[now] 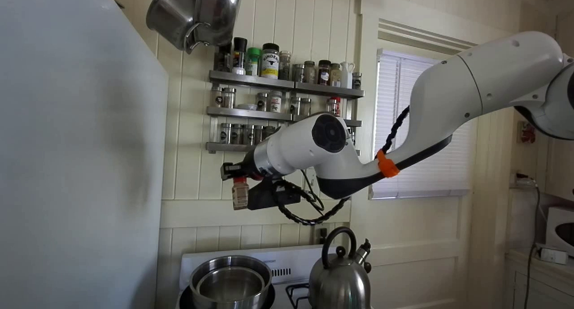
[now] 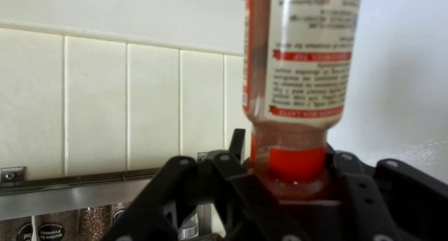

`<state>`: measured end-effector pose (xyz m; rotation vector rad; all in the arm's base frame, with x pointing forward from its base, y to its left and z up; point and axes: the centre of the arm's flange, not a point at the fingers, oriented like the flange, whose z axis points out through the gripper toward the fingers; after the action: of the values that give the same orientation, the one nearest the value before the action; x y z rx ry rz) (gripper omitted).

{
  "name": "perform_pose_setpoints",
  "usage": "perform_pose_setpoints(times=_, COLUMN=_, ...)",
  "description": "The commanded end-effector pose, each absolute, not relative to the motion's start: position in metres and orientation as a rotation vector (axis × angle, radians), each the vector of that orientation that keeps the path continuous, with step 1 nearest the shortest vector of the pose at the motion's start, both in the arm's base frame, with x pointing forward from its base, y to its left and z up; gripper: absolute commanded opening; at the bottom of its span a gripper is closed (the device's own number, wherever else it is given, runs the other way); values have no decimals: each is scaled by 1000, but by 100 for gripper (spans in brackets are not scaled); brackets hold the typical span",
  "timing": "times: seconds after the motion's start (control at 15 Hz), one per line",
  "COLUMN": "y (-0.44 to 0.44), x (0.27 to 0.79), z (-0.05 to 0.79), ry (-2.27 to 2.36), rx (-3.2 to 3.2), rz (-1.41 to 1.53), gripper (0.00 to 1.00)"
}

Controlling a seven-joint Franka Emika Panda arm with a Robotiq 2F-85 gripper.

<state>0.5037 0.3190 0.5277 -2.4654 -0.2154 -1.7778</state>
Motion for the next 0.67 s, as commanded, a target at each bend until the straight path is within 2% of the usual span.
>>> perform_pose_setpoints(times=0.0, y=338, x=450, z=499, ry=-107, rx=-2479, rz=-1766, gripper=21)
perform_pose_setpoints(times=0.6, y=338, x=343, z=398, ry=332, rx=-2638, rz=-1775, gripper=21)
